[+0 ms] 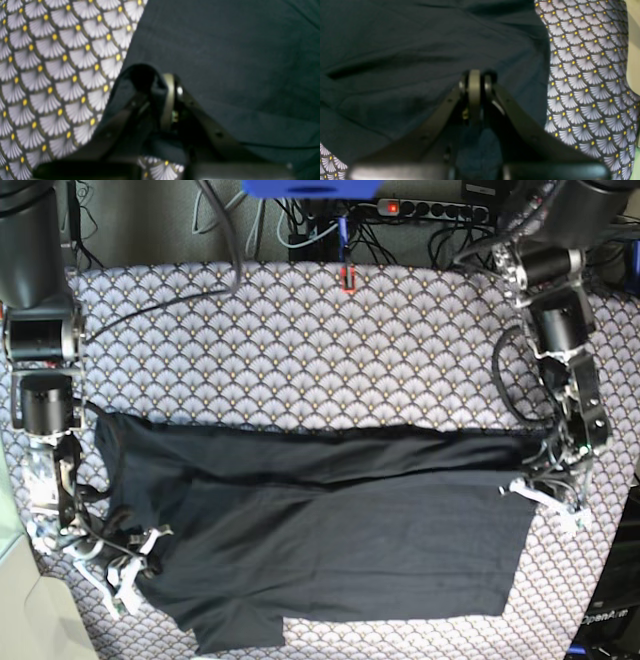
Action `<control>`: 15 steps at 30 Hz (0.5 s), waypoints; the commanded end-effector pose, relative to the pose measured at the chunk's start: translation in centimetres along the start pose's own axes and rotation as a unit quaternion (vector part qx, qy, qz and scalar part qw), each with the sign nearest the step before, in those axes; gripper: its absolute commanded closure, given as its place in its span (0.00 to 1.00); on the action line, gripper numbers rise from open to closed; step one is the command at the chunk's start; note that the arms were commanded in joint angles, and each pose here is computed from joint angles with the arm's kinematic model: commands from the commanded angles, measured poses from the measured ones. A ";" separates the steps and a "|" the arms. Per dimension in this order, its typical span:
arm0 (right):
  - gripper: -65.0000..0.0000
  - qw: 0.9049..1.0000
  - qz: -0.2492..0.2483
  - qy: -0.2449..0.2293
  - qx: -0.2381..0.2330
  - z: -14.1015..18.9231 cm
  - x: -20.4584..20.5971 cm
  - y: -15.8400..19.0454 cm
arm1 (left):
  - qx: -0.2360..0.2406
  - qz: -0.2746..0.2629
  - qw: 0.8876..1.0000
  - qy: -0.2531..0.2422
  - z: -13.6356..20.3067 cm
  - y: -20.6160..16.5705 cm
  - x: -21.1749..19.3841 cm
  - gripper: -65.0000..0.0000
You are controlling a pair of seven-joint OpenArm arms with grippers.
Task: Fold the T-shirt properly
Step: 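Lift the shoulders and fold them toward the hem with both grippers, then release the folded edge and raise both grippers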
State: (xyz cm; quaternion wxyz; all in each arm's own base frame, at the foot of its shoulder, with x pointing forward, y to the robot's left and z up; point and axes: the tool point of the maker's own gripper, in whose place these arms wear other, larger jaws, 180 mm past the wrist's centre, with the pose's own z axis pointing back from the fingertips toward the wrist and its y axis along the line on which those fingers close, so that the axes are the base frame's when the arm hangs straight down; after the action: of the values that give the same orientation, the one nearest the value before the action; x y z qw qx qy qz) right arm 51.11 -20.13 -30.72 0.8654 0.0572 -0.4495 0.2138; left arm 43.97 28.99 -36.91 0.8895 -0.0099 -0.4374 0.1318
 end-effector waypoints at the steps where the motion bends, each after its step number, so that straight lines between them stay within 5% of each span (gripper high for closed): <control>1: 1.00 0.999 0.005 -0.039 -0.012 0.8 3.1 -1.2 | -0.001 -0.001 0.999 -0.035 0.3 0.0 2.9 1.00; 8: 1.00 0.999 0.005 -0.039 -0.011 0.8 3.2 -1.1 | -0.003 0.000 0.997 -0.072 0.6 -0.1 4.3 0.70; 15: 0.98 0.999 0.005 -0.039 -0.011 0.8 3.1 -1.1 | -0.003 0.000 0.997 -0.078 0.6 -0.1 4.5 0.67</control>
State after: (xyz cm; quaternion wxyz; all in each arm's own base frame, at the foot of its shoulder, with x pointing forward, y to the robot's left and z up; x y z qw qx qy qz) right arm 51.11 -20.15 -30.71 0.8654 0.0572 -0.4497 0.2137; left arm 44.71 29.30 -35.82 0.8726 -0.0052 -0.4702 0.1319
